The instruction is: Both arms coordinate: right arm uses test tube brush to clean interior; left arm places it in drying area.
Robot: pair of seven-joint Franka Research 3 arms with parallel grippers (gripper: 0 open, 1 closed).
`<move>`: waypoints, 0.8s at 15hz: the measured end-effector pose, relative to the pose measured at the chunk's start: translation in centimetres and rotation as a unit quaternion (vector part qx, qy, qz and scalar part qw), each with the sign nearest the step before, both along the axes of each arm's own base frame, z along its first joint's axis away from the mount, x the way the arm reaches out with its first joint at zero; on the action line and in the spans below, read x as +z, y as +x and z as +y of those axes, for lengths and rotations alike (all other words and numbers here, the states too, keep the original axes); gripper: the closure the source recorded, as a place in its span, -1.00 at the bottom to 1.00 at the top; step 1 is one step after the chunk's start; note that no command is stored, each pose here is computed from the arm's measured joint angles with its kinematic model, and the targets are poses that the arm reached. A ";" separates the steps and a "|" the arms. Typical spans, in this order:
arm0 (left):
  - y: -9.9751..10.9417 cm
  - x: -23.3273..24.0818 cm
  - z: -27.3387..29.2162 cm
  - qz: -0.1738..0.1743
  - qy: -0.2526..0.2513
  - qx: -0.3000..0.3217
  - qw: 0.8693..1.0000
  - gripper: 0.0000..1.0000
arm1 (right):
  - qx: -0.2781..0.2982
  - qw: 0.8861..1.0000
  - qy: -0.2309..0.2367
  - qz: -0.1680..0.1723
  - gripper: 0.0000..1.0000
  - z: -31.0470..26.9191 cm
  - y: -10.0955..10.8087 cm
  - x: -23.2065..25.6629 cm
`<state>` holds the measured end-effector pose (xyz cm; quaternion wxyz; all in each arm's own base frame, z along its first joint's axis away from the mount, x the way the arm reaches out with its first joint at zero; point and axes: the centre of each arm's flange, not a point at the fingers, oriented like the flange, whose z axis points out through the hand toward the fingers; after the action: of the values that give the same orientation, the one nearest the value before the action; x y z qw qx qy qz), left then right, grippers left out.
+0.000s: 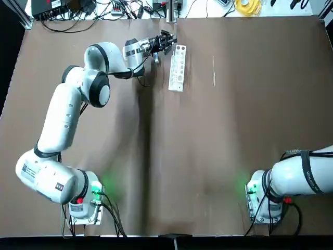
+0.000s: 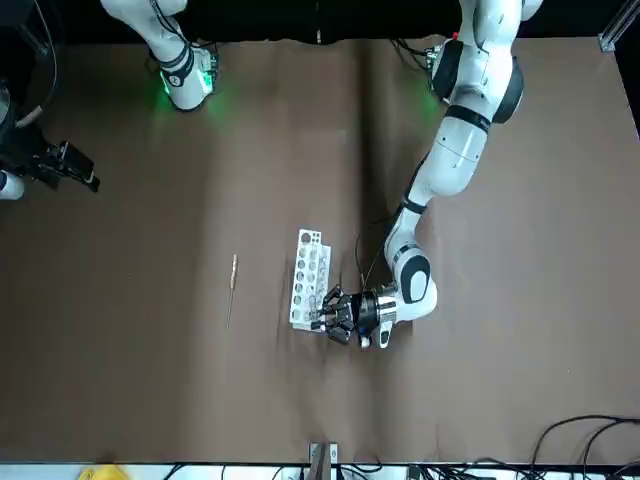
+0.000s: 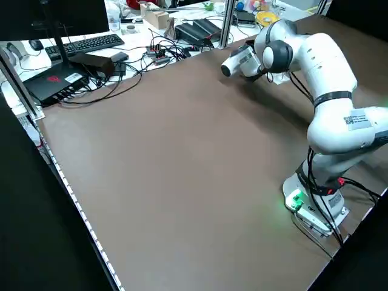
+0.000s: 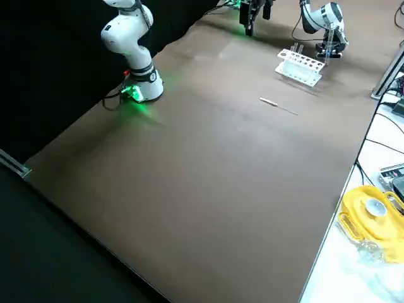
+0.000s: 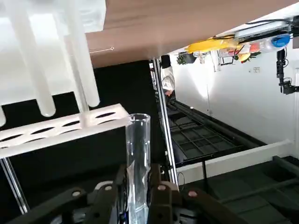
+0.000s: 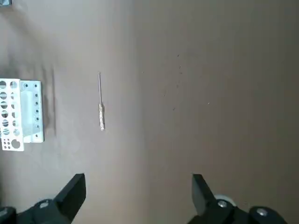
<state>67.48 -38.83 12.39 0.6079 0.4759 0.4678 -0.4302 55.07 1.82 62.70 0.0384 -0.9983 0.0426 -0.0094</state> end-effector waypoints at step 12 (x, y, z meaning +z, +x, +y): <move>-0.3 -0.6 0.2 0.004 0.003 -0.006 1.000 0.54 | 0.005 1.000 -0.001 0.003 -1.00 0.5 0.3 -0.5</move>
<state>67.13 -38.65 11.79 0.6022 0.4787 0.4685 -0.4343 55.33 2.33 62.19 0.0377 -0.9985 0.0380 -0.0058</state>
